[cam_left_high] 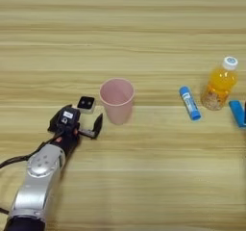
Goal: Move the objects on the table
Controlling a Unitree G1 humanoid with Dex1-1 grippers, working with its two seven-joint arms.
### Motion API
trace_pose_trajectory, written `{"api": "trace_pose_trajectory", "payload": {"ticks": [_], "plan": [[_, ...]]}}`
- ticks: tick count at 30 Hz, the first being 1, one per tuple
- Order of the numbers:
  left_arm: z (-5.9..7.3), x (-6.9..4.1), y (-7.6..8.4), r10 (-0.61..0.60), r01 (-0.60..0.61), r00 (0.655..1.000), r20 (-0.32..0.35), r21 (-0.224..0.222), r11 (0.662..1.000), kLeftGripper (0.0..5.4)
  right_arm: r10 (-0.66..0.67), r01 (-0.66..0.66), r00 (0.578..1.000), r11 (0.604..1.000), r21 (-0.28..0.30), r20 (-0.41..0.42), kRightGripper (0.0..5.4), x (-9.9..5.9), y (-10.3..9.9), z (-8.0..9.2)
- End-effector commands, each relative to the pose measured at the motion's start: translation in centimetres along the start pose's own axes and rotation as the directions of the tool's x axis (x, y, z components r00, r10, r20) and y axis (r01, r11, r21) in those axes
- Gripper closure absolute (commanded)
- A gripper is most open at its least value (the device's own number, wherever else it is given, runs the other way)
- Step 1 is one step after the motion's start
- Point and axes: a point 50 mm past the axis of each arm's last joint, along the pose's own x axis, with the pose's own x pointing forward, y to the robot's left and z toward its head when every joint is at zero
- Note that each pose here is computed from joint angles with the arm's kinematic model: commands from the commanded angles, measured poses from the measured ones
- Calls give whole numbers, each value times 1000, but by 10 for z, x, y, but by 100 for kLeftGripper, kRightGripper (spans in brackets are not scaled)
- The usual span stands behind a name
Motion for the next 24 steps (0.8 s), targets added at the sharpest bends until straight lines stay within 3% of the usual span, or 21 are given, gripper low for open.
{"api": "trace_pose_trajectory", "payload": {"ticks": [1,14,21,24], "plan": [[-3,6,0,22,-22,1000,-13,-16,1000,2,1,-1,1000,1000,-4,-4,0,2,0,1],[-11,21,3,74,-76,996,-45,-55,996,2,0,0,1000,1000,-5,-5,0,2,-1,0],[-13,23,3,87,-90,995,-48,-64,994,2,-1,1,1000,1000,-6,-6,0,2,-3,0],[-13,22,3,88,-91,995,-48,-70,993,28,-1,1,1000,1000,-7,-6,0,2,-3,0]]}}
